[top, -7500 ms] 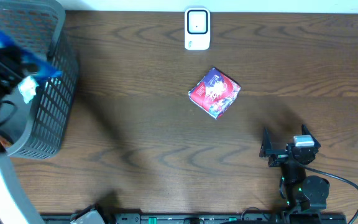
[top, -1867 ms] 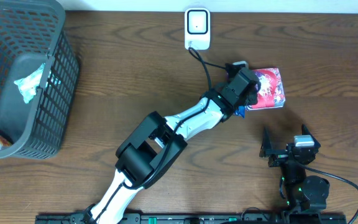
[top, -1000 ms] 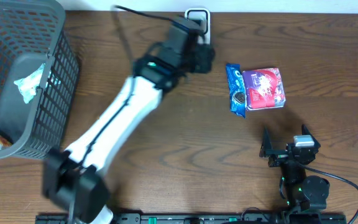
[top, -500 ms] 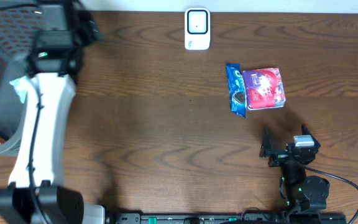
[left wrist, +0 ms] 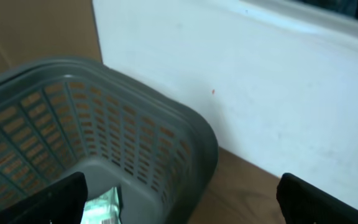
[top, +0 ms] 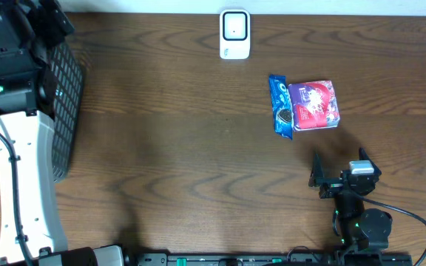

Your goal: Scan the item barcode

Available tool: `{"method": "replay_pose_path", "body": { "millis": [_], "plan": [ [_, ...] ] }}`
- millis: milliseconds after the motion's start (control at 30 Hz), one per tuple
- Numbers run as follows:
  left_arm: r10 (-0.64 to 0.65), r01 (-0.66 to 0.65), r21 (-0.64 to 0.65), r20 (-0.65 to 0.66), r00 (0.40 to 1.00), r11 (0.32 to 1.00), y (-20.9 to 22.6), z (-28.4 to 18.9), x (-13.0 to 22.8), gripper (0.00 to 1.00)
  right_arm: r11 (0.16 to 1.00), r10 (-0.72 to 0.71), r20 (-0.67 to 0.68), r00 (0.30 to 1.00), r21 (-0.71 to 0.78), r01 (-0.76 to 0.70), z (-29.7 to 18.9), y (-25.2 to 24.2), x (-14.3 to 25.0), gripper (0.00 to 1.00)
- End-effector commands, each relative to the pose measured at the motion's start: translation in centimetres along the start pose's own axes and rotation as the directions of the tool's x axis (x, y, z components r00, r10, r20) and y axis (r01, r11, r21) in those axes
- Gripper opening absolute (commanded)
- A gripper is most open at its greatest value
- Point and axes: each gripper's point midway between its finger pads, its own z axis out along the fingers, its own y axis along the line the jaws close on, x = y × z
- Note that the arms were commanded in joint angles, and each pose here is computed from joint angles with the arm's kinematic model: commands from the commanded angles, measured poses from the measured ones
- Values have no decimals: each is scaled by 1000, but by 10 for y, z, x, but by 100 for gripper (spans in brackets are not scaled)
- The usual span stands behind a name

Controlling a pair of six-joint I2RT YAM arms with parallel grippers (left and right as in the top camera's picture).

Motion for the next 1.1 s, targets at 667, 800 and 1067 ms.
{"method": "replay_pose_path", "body": {
  "millis": [667, 800, 1067],
  "plan": [
    [-64, 15, -142, -346, 936, 990, 93, 75, 101, 43, 1000, -1, 1, 1000, -8, 1, 0, 2, 0, 99],
    [-67, 20, -142, -334, 940, 990, 92, 65, 93, 23, 1000, -1, 1, 1000, -8, 1, 0, 2, 0, 99],
    [-66, 23, -138, -312, 948, 990, 88, 26, 73, 8, 1000, -1, 1, 1000, -8, 1, 0, 2, 0, 99]
  ]
}}
